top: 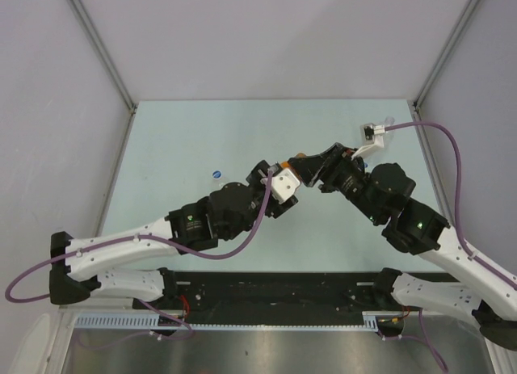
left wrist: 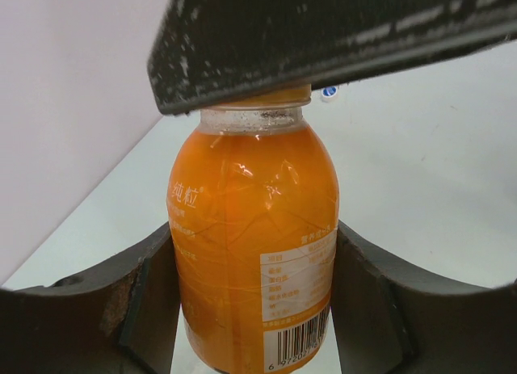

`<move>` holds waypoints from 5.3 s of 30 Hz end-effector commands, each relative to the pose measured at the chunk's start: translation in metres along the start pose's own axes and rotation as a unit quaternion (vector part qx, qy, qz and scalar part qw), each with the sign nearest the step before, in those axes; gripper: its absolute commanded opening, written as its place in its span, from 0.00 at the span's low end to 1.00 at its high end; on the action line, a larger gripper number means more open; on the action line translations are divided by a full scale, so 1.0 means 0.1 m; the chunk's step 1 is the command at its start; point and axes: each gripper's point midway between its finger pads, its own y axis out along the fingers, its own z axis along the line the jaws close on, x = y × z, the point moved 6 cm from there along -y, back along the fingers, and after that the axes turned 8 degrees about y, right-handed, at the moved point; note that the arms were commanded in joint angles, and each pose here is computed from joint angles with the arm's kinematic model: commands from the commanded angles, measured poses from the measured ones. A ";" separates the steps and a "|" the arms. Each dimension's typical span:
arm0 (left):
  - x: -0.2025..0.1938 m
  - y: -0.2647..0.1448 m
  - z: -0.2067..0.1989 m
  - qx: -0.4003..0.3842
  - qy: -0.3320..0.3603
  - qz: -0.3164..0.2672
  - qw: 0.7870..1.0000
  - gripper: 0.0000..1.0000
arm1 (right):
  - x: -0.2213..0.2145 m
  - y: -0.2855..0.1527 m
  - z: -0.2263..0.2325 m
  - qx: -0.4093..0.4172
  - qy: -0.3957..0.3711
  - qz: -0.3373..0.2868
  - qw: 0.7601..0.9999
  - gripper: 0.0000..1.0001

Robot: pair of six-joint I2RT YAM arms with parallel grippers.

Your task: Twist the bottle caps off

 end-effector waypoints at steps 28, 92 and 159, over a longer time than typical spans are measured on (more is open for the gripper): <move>0.42 -0.44 -0.20 -0.231 -0.065 -0.184 0.953 0.00 | 0.14 -0.15 0.28 0.093 -0.096 -0.005 0.991 0.00; 0.34 -0.21 0.09 -0.278 -0.147 -0.161 0.935 0.00 | 0.16 -0.53 0.53 0.253 -0.187 0.046 0.948 0.90; 0.13 -0.08 0.11 0.027 -0.030 -0.025 0.999 0.00 | 0.06 0.11 0.18 0.010 -0.016 -0.048 0.999 0.58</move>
